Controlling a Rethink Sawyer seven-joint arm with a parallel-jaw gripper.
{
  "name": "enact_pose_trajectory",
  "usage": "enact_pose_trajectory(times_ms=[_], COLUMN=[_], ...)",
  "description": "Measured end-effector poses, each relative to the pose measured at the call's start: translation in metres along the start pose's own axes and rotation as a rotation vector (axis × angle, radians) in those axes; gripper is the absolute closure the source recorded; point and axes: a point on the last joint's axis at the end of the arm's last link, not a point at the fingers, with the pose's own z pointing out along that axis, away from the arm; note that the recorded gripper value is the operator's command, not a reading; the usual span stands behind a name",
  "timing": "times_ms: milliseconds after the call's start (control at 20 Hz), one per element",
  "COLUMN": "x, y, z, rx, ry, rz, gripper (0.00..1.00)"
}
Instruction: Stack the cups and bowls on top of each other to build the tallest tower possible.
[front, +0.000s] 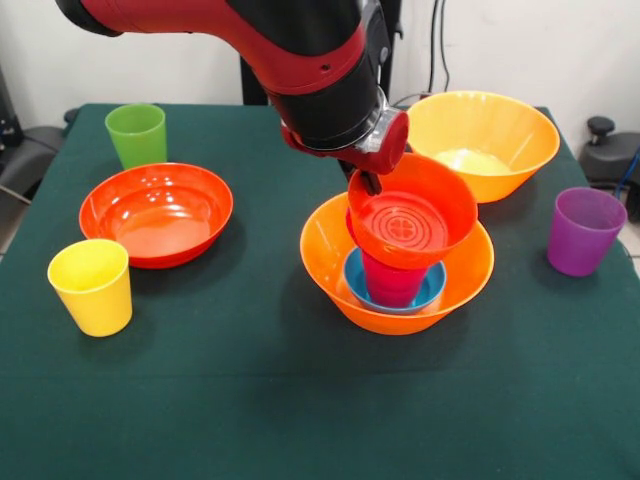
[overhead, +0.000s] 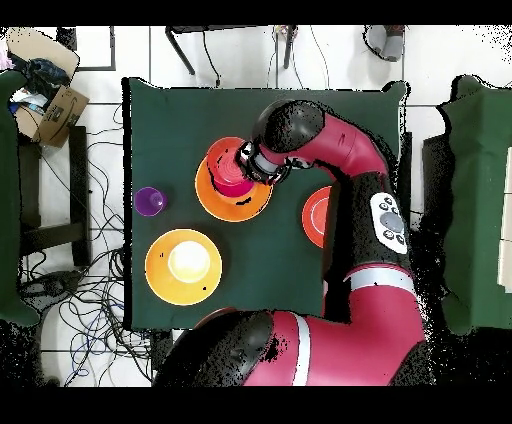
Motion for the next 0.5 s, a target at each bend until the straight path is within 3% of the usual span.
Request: enact_pose_trajectory(times_ms=[500], x=[0.018], y=[-0.007], z=[0.016], rx=[0.02], ry=[0.049], rz=[0.004], gripper=[1.0])
